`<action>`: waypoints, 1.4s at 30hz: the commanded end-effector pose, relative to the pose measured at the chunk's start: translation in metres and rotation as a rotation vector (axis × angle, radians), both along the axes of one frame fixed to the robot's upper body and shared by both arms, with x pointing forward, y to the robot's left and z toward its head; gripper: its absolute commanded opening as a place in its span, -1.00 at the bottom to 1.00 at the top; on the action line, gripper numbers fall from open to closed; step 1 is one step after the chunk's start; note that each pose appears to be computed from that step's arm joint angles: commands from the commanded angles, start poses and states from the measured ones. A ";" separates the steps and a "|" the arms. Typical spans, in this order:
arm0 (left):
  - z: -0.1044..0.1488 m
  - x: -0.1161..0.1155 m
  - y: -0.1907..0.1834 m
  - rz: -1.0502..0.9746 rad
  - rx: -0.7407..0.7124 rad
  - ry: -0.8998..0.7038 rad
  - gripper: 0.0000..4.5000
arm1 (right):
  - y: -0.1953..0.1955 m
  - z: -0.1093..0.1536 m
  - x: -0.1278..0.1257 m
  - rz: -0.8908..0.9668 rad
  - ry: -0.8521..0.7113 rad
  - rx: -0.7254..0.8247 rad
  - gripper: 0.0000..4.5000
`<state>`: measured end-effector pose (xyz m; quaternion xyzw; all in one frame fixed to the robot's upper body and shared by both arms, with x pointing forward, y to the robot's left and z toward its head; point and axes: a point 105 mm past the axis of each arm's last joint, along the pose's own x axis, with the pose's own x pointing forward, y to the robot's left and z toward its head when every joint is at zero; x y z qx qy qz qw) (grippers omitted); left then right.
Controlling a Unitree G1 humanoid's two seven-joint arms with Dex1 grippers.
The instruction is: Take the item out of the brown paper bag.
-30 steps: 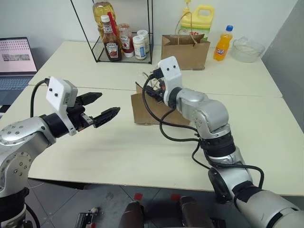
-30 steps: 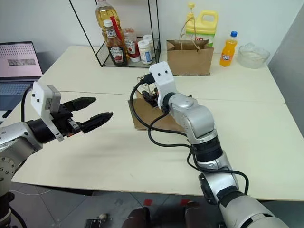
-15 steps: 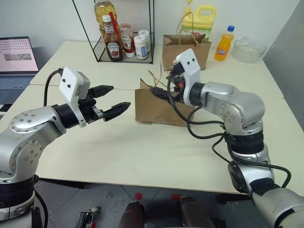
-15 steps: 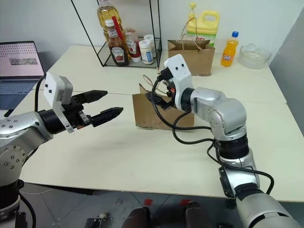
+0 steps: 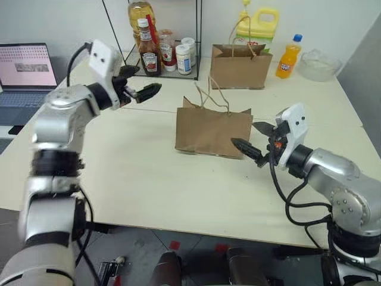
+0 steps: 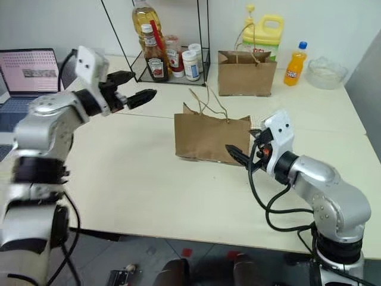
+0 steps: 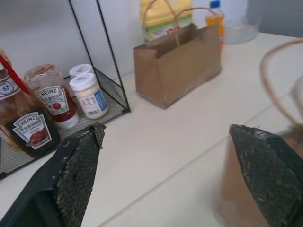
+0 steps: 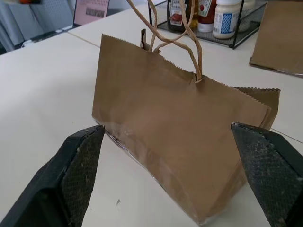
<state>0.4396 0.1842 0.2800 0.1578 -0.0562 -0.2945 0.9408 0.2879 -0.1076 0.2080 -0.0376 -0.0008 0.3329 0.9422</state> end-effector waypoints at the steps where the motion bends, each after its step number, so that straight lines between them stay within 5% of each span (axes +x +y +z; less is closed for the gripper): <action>1: 0.001 0.020 -0.016 0.024 0.122 -0.048 1.00 | 0.009 0.004 -0.019 -0.009 -0.108 -0.026 0.98; 6: -0.014 0.030 -0.040 0.022 0.226 -0.010 1.00 | 0.005 -0.013 -0.026 -0.085 -0.088 -0.030 0.98; 9: -0.035 0.026 -0.056 -0.078 0.380 0.033 1.00 | -0.008 -0.020 -0.022 -0.191 -0.079 -0.013 0.98; 12: -0.032 0.017 -0.066 -0.198 0.380 0.060 1.00 | -0.013 -0.020 -0.019 -0.229 -0.082 -0.001 0.98; 23: -0.045 -0.043 -0.061 -0.723 0.492 0.251 1.00 | -0.043 -0.032 -0.008 -0.287 -0.038 -0.007 0.98; 35: -0.096 -0.113 -0.056 -0.893 0.649 0.288 1.00 | -0.064 -0.049 -0.017 -0.190 0.070 -0.125 0.98; 42: -0.070 -0.130 -0.061 -0.933 0.708 0.214 1.00 | -0.067 -0.047 -0.015 -0.198 0.059 -0.126 0.98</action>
